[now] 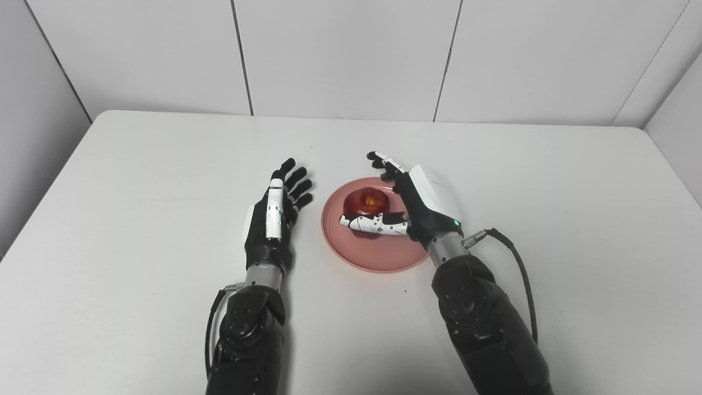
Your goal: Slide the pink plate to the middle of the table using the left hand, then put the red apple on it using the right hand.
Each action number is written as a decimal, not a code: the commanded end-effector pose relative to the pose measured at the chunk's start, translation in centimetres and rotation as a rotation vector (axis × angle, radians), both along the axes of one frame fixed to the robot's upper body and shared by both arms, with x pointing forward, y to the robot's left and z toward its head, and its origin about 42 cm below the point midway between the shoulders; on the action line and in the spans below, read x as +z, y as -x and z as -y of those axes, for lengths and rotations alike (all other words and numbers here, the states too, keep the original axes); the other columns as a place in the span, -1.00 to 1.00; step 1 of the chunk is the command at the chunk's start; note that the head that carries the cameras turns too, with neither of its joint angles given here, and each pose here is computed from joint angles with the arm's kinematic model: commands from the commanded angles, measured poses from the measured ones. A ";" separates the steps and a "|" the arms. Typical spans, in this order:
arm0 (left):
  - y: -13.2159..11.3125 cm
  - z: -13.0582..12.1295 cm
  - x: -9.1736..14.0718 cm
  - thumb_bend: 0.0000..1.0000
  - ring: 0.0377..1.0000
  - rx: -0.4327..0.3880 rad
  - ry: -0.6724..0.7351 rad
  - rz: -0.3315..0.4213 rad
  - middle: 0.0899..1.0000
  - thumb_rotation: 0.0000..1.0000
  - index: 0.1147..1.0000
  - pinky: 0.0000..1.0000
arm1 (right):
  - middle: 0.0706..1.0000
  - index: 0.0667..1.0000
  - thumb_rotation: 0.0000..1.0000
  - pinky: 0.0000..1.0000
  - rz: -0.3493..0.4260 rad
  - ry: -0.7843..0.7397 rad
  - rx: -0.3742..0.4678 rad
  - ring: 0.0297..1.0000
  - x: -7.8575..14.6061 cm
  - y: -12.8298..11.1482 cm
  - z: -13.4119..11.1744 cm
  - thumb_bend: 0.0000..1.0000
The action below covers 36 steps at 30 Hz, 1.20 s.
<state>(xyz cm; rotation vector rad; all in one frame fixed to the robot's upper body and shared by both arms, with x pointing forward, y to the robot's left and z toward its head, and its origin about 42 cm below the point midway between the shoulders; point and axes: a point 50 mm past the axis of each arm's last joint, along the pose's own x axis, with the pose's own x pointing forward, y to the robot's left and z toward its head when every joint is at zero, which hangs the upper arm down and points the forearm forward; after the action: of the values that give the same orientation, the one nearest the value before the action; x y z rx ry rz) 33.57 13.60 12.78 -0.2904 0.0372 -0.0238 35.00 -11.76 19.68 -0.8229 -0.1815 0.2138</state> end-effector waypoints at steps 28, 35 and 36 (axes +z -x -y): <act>-0.5 -0.9 -0.2 -0.20 0.65 0.015 0.005 0.002 0.67 1.00 0.66 0.65 | 0.64 0.69 0.32 0.50 0.208 -0.208 -0.231 0.63 4.0 1.8 7.9 1.00; -0.5 -1.1 -0.3 -0.19 0.65 0.010 0.001 0.005 0.68 1.00 0.65 0.65 | 0.60 0.66 0.39 0.47 0.180 -0.241 -0.295 0.58 2.4 2.0 9.7 1.00; -0.5 -1.1 -0.3 -0.19 0.65 0.009 0.001 0.006 0.68 1.00 0.65 0.65 | 0.60 0.66 0.40 0.47 0.172 -0.253 -0.299 0.58 2.1 2.1 9.9 1.00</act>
<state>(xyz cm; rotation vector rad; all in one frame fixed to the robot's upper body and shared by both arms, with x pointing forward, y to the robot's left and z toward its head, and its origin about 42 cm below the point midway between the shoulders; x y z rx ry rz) 33.72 14.70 12.41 -0.2844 0.0287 -0.0105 32.59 -21.55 20.62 -0.6185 -0.1523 -0.1431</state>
